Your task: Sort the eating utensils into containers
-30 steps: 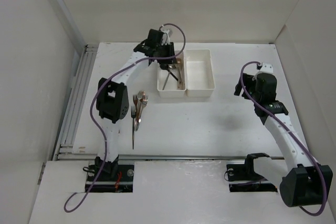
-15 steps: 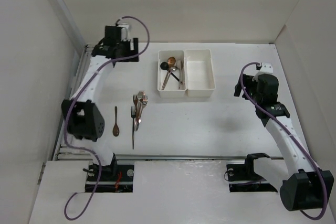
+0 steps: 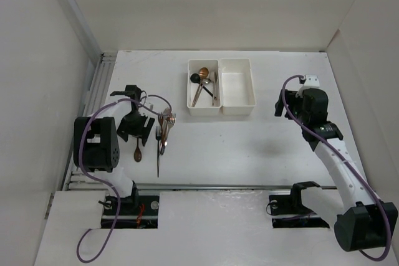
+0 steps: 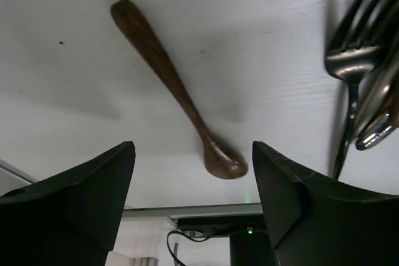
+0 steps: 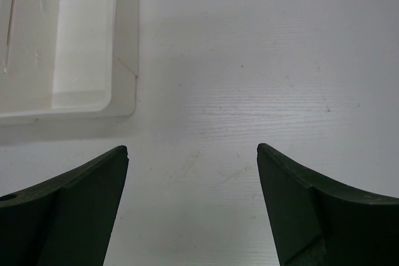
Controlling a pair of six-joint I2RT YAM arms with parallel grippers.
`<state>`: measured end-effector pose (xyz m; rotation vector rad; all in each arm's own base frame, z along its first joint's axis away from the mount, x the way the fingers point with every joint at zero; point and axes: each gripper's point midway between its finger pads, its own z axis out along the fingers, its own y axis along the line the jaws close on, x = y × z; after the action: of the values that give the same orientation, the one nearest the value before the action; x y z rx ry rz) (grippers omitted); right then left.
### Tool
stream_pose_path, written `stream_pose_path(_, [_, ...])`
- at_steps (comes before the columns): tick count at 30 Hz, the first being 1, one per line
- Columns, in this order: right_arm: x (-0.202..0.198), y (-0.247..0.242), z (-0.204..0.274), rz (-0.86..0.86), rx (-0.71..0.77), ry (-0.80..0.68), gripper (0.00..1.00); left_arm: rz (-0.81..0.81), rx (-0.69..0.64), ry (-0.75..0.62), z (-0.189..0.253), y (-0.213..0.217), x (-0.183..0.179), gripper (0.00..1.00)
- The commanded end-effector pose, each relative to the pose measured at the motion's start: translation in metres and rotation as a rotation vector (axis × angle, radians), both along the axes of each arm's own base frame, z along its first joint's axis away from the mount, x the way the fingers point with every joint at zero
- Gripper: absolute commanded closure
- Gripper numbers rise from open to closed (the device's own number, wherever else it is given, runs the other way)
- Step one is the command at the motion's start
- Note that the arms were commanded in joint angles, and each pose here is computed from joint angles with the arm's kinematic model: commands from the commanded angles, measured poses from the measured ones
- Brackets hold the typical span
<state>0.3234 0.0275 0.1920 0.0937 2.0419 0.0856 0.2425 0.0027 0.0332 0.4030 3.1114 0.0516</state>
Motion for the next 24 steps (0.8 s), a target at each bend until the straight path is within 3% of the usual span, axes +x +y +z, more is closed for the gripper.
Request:
stream_pose_path(1, [0.001,0.001,0.019,0.012,-0.008,-0.055,0.11,-0.033,0.026,0.007,-0.001,0.014,-0.002,0.28])
stream_pose_path(3, [-0.002,-0.001,0.028,-0.001,-0.011,-0.084,0.11,-0.033,0.026,0.035,-0.013,0.014,-0.001,0.33])
stream_pose_path(5, [-0.005,-0.004,0.025,-0.011,-0.016,-0.076,0.11,-0.024,-0.01,0.048,-0.02,0.007,-0.001,0.49])
stream_pose_path(7, [-0.006,-0.006,0.027,-0.02,-0.02,-0.085,0.11,-0.011,-0.033,0.073,-0.029,0.003,-0.002,0.69])
stream_pose_path(8, [-0.006,-0.007,0.027,-0.029,-0.024,-0.086,0.11,-0.011,-0.033,0.067,-0.033,0.002,0.002,0.84])
stream_pose_path(11, [-0.008,-0.009,0.028,-0.039,-0.028,-0.084,0.11,0.001,-0.043,0.087,-0.045,0.0,0.002,1.0])
stream_pose_path(15, [-0.007,-0.009,0.035,-0.039,-0.027,-0.095,0.11,0.02,-0.067,0.085,-0.046,-0.002,0.006,1.0])
stream_pose_path(18, [-0.006,-0.01,0.04,-0.035,-0.034,-0.106,0.11,0.058,-0.08,-0.04,-0.017,0.005,0.037,1.0])
stream_pose_path(24, [-0.005,-0.009,0.042,-0.036,-0.033,-0.115,0.11,0.073,-0.17,-0.383,0.102,-0.005,0.12,1.0])
